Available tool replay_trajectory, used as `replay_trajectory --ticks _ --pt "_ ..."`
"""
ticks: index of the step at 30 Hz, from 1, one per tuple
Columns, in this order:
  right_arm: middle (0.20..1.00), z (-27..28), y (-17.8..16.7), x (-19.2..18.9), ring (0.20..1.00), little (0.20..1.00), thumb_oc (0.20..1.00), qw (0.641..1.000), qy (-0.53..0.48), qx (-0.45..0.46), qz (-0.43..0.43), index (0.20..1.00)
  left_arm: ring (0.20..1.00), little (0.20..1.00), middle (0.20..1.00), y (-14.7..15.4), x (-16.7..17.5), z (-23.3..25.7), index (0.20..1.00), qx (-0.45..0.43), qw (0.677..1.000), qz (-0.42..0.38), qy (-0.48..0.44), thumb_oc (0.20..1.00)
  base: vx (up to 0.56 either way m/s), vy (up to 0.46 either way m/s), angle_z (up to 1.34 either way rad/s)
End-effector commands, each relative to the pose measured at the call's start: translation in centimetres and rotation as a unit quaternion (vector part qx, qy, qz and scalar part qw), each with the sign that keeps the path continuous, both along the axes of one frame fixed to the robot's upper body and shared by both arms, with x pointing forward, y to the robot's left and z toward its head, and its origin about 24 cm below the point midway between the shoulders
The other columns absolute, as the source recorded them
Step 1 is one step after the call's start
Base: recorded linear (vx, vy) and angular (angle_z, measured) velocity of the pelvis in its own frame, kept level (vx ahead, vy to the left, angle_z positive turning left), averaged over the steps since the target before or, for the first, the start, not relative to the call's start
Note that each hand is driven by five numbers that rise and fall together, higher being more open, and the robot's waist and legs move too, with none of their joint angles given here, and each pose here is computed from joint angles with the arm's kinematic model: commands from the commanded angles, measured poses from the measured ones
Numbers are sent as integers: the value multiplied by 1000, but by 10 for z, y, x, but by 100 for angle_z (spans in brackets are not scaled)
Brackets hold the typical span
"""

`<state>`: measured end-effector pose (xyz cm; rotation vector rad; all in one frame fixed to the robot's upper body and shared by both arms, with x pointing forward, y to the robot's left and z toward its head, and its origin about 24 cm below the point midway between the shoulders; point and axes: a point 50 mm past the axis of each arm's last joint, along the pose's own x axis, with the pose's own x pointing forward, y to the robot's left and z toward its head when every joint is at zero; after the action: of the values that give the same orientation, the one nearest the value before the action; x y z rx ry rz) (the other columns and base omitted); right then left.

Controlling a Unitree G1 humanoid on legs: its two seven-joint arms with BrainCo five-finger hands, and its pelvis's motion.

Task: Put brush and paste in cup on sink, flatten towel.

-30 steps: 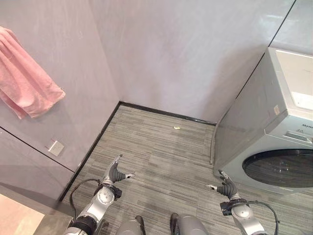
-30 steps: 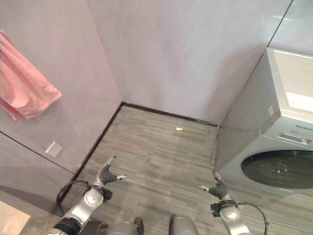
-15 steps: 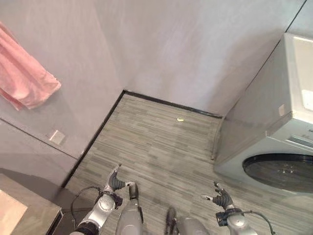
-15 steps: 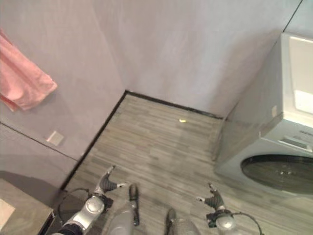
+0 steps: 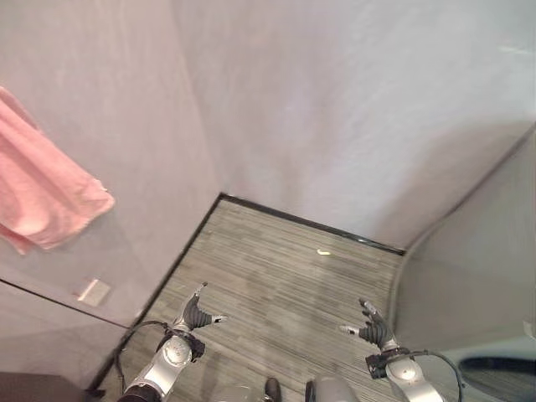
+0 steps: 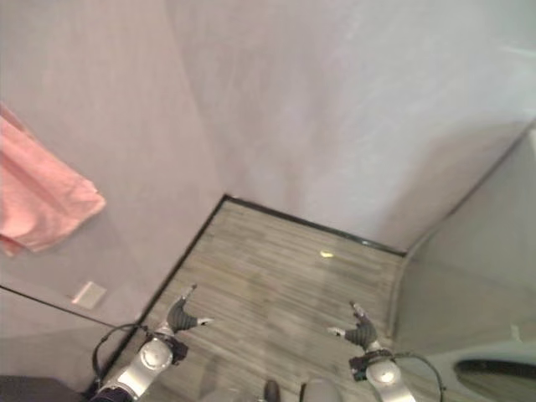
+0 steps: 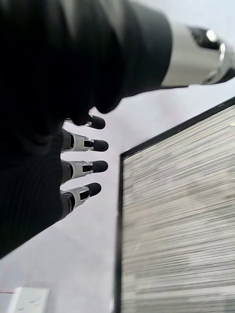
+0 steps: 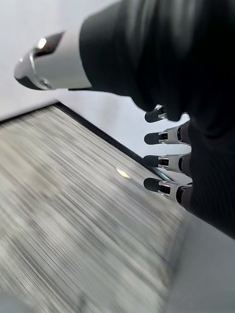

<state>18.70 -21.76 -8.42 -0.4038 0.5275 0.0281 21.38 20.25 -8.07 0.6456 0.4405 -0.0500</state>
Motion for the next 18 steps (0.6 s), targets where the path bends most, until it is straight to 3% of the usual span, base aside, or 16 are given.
replay_trajectory --ticks 1,8,18 --pt "1000 10 -4 11 1000 1000 1000 999 -35 0 3 1000 1000 1000 1000 9 7 11 1000 31 999 -27 -29 1000 231 -31 47" --pt "1000 9 -6 7 1000 1000 1000 1000 -25 -4 10 1000 1000 1000 1000 6 11 10 1000 46 998 -44 -27 1000 189 -40 111" --pt "1000 4 -15 0 1000 1000 1000 1000 -5 -26 15 1000 1000 1000 1000 4 6 5 1000 44 998 -38 -15 1000 106 -107 73"
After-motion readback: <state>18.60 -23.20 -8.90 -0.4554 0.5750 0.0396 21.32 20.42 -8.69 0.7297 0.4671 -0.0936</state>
